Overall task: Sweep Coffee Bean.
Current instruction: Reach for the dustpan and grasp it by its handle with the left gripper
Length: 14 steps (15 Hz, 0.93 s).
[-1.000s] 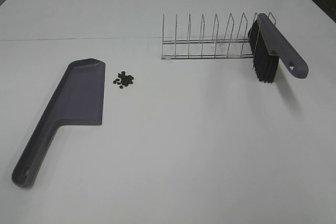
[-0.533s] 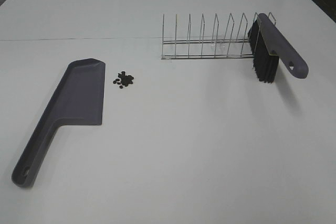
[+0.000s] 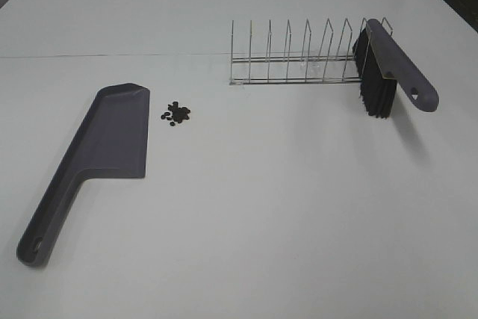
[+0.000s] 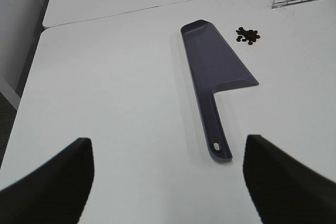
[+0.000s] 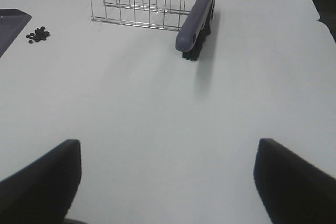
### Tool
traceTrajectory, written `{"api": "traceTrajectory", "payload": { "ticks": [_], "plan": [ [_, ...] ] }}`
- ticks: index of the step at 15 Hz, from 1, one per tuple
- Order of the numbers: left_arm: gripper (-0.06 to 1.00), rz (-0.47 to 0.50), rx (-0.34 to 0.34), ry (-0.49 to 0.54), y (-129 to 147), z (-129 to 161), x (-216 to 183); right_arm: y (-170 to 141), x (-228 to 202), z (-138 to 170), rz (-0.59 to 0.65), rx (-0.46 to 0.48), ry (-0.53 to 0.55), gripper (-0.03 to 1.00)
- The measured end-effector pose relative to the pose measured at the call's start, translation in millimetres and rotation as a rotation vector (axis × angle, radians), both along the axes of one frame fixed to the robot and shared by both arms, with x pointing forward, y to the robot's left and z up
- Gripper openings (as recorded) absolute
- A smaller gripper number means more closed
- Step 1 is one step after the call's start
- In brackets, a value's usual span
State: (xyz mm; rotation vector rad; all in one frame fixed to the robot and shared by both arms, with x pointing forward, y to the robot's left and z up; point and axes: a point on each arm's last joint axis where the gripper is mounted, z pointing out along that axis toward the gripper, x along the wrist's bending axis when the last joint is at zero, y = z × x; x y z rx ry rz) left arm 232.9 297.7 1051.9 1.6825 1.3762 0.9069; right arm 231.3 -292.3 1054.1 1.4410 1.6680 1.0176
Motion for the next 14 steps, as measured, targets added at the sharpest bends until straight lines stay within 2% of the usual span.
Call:
{"api": "traceTrajectory", "payload": {
  "ticks": [14],
  "plan": [
    [0.71, 0.000, 0.000, 0.000, 0.0, 0.0, 0.0, 0.0, 0.0, 0.0, 0.000, 0.000, 0.000, 0.75]
  ]
}}
